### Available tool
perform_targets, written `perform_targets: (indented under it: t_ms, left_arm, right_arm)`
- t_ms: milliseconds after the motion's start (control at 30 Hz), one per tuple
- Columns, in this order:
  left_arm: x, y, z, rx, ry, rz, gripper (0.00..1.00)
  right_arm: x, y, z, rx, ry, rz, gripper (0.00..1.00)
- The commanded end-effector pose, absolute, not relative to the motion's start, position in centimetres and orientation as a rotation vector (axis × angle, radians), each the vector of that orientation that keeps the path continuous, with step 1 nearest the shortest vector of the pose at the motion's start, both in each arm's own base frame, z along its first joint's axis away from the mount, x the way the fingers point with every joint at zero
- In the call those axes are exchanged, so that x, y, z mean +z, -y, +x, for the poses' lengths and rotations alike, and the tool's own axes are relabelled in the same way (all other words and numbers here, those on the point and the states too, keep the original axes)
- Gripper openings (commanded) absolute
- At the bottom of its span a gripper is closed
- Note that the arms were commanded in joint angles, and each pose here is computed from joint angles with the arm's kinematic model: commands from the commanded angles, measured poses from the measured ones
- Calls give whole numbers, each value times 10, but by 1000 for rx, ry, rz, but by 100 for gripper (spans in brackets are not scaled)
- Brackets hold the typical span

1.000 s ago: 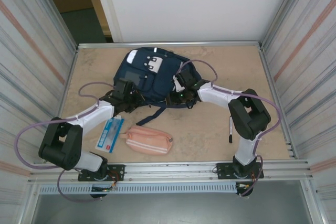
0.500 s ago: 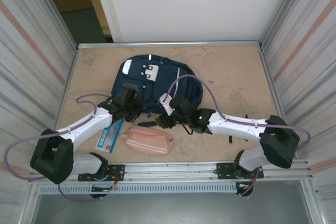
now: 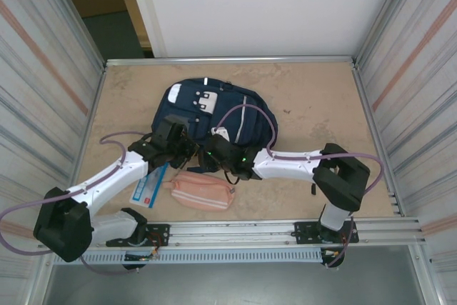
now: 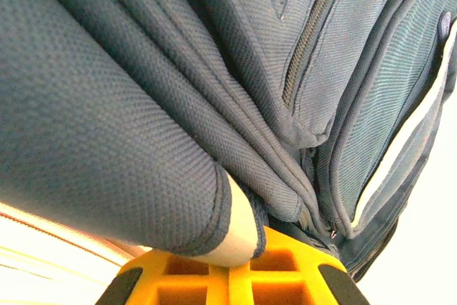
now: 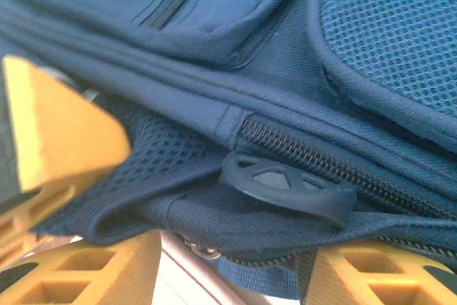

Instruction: Pack the student bag

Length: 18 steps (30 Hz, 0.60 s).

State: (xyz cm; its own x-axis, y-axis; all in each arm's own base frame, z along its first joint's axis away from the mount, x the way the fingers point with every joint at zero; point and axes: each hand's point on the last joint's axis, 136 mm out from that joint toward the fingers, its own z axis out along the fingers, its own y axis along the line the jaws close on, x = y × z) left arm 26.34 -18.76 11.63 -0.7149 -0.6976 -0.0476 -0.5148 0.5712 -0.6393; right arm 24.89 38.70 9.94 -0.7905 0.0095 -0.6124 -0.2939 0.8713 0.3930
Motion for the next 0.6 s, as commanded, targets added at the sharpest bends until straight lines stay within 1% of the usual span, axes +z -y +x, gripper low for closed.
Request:
perform_targets:
  t_ms: [0,133,233,300,333,400,500,567]
  left_arm:
    - [160,216,265,-1119,-2464,-908,0]
    - [165,220,266,-1124,-2478,-882,0]
    - [162,219,265,-1114,-2486,-882,0]
    - [159,216,264,-1090,-2491,-880,0]
    - [156,215,264,-1080,-2487,-887,0]
    - [153,211,264,-1066,-2474,-911,0]
    - [149,203,266,-1013,-2471,-894,0]
    - [146,192,269,-931,-2461,-878,0]
  right_arm:
    - [96,-388,267,599,-2393,-28,48]
    - [106,-402,267,658,-2375,-33,35]
    - [113,-401,265,660,-2356,-37,15]
    - [110,-398,263,657,-2365,-47,7]
    - [109,-396,262,647,-2376,-56,5]
    - [109,-390,259,659,-2408,-62,4]
    - [107,-389,247,751,-2465,-89,2]
    - [104,-389,236,833,-2522,-123,1]
